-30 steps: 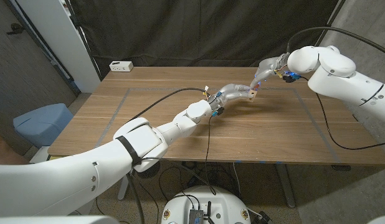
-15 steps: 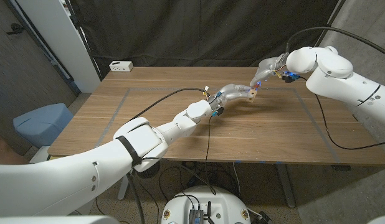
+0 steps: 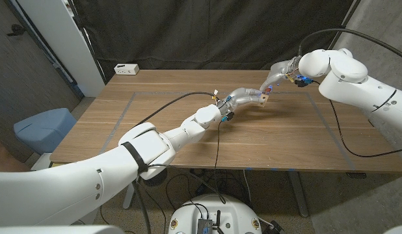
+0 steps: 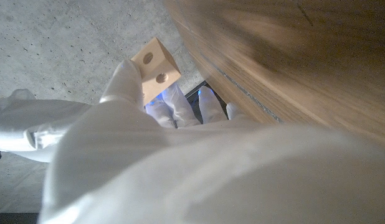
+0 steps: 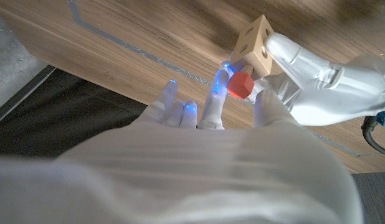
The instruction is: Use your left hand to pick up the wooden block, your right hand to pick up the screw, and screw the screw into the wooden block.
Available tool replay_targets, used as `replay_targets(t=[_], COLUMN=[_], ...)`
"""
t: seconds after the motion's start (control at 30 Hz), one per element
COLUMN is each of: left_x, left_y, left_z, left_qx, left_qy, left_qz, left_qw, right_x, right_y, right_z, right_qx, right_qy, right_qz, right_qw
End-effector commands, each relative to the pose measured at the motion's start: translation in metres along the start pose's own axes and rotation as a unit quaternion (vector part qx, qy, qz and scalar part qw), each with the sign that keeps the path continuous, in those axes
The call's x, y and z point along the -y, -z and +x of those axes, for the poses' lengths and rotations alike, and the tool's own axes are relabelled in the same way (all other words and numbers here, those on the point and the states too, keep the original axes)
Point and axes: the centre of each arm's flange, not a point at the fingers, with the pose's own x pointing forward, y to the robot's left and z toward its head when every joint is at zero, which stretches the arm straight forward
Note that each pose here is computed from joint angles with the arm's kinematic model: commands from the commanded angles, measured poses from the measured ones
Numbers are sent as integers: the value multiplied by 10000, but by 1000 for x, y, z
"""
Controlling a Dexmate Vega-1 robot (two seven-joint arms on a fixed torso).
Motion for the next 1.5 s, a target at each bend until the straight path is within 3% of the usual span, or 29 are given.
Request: replay_targets(t=[0.03,0.77,1.5], left_x=[3,5,5], left_y=[-2,0,-1], left_z=[-2,-4,-4], left_qx=[99,124,135], left_qy=[21,15,32], left_qz=[30,-1,15], left_qw=[9999,9999,9999], right_x=[-2,6,9], right_y=[1,-2,0], right_z=[-5,-19,-25], right_qx=[39,435,425], right_qy=[51,62,-164], right_qz=[17,71,-179], right_qw=[10000,9990,9988])
